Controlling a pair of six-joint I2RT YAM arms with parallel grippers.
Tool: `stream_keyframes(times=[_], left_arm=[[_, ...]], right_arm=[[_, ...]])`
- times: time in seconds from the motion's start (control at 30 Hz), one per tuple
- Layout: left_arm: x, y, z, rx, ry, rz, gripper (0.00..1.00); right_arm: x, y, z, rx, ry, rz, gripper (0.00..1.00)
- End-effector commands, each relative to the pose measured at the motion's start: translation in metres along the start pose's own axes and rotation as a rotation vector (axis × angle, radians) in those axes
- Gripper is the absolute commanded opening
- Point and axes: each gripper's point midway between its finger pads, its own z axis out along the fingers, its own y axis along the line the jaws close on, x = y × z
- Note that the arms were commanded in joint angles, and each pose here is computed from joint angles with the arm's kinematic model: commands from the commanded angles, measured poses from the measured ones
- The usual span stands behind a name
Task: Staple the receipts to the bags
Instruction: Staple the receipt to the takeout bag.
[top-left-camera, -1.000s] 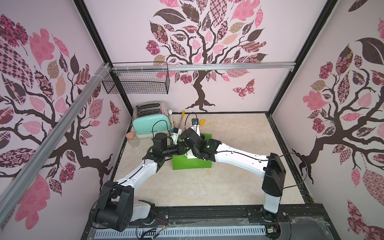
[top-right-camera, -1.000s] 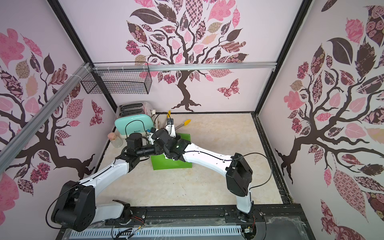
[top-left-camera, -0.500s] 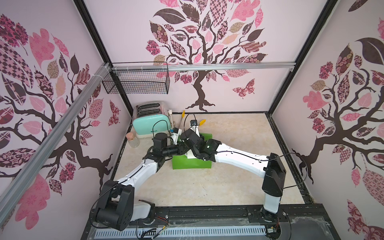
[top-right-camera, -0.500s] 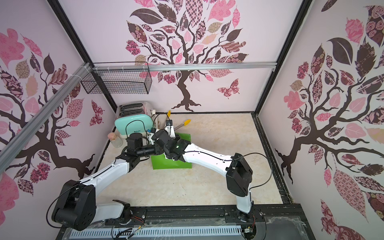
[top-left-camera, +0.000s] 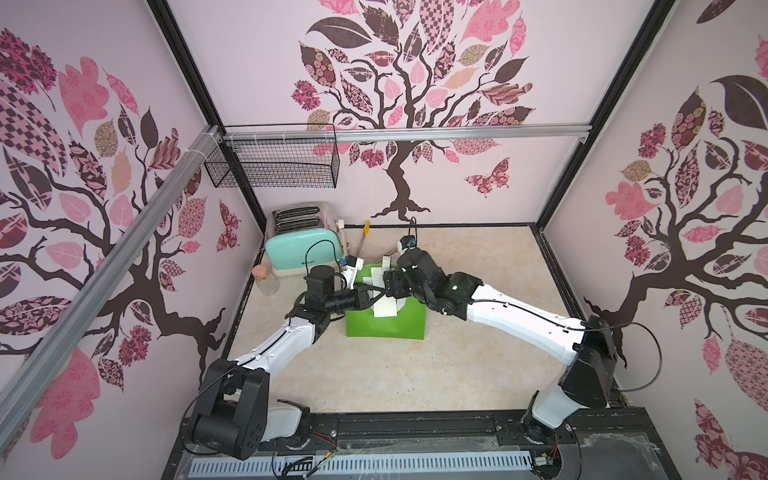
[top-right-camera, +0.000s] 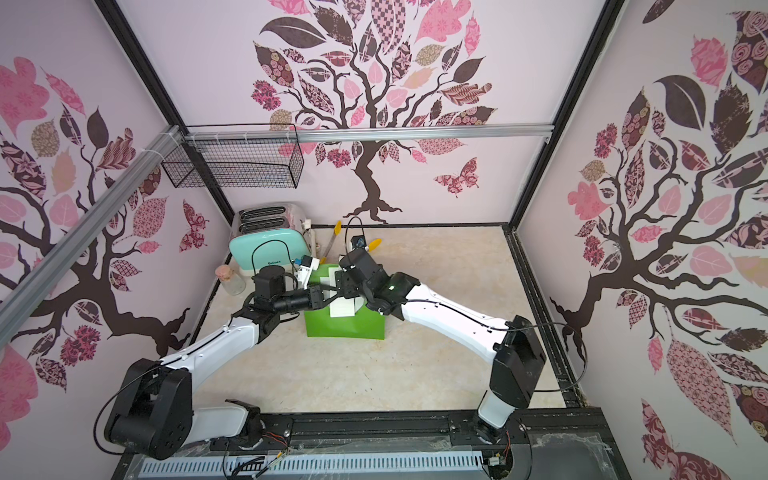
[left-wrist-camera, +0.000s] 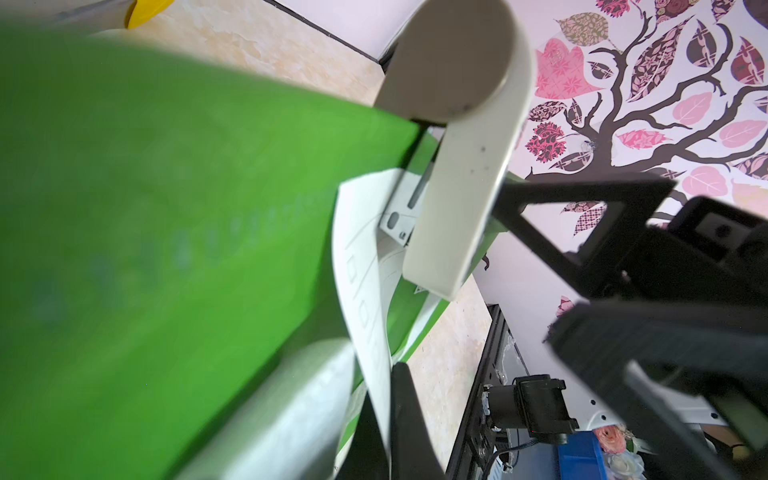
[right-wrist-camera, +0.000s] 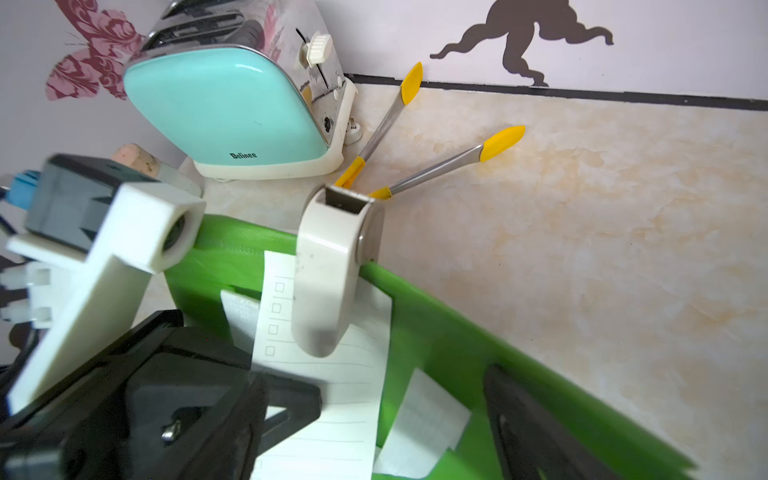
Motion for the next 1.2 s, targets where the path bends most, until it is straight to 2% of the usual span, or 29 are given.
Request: stream_keyframes(times=[0.0,0.23,0.33,0.63,0.83,1.17], left_arm=[[-0.018,-0.011,0.001,0.023,-0.031,0.06,0.0],[-0.018,-0.012,0.001,0.029,-0.027,0.064,0.0],[-0.018,-0.012,0.001,0.027,-0.029,0.068,0.0],[-0.018,-0.012,0.0,0.027,-0.026,0.076,0.0],[-0.017,-0.012,0.001,0.028,-0.024,0.073,0.0],[-0.018,-0.013,0.001,0.03,-0.025,0.074,0.0]], right_arm=[[-0.018,0.022,-0.02,-0.137,-0.001,-0.08,0.85],[-0.044,0.034,-0.018,-0.243,-0.005,-0.162,0.86],[-0.051,0.03,-0.008,-0.319,0.034,-0.195,0.86],[-0.046,0.016,0.022,-0.484,0.116,-0.265,0.88],[-0.036,0.019,0.039,-0.578,0.154,-0.339,0.95],[-0.035,0.006,0.06,-0.727,0.199,-0.328,0.97]])
